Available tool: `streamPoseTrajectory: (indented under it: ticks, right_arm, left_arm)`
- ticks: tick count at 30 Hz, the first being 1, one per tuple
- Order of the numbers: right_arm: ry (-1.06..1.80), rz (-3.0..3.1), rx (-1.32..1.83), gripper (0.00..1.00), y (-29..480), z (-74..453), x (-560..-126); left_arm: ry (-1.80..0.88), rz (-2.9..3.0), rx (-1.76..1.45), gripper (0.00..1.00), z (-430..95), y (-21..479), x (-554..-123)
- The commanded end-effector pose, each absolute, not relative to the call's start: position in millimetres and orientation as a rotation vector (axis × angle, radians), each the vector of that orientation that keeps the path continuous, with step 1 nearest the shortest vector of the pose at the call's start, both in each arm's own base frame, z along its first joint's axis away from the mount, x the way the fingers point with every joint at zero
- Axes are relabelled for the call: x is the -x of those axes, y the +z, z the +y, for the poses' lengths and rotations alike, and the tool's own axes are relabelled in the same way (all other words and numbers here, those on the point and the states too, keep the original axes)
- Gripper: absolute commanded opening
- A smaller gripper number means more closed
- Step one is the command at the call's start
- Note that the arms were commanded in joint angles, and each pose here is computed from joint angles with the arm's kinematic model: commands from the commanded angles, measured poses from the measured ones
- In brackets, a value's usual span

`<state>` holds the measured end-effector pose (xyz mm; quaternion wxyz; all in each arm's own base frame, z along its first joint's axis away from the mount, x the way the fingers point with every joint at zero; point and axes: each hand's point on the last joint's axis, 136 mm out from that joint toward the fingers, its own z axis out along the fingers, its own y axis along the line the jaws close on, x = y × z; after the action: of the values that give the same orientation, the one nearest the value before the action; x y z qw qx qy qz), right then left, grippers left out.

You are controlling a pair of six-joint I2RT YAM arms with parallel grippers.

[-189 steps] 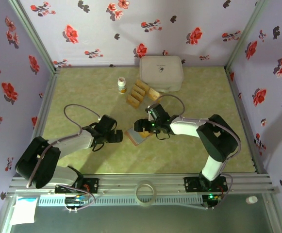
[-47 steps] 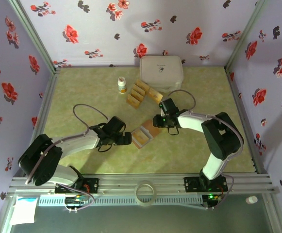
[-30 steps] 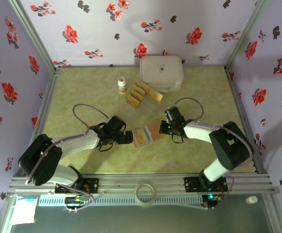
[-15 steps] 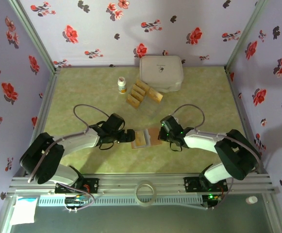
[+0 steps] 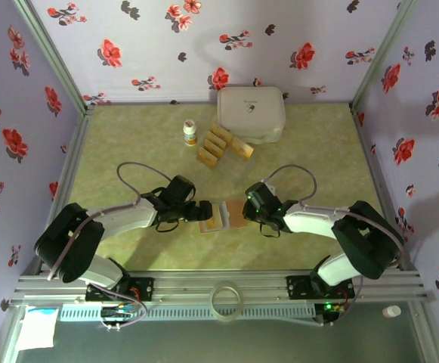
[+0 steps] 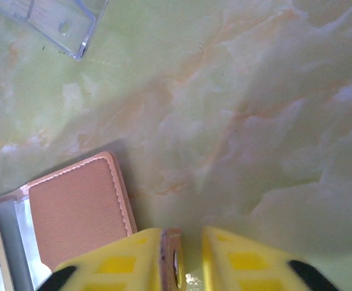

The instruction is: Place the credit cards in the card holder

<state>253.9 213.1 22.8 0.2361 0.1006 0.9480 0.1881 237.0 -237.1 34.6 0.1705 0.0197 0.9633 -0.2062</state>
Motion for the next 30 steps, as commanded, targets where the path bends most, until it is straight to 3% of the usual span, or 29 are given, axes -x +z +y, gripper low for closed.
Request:
streamPoseTrajectory:
  ticks: [1,3,7,9,13,30]
  right_arm:
    - [0.479,2.568,-0.234,0.35,43.2,207.7,-256.1]
    - [0.458,2.562,-0.195,0.45,55.4,204.9,-255.3]
    - [0.460,2.536,-0.161,0.39,73.4,198.6,-250.8]
    - [0.492,2.537,-0.124,0.23,79.9,202.0,-247.6]
    - [0.628,2.565,0.000,0.01,83.2,229.5,-243.4]
    - [0.677,2.709,0.168,0.00,31.7,296.8,-237.5]
  left_arm:
    - [-0.643,2.714,-0.067,1.00,-247.8,37.3,-242.8]
    - [-0.624,2.712,-0.053,1.00,-243.5,38.1,-242.8]
    - [-0.586,2.705,-0.036,1.00,-235.2,41.5,-241.8]
    - [-0.558,2.707,-0.025,1.00,-229.2,41.7,-240.4]
    - [-0.514,2.712,-0.013,1.00,-220.5,40.9,-240.0]
    - [-0.330,2.726,0.075,1.00,-181.5,38.9,-243.0]
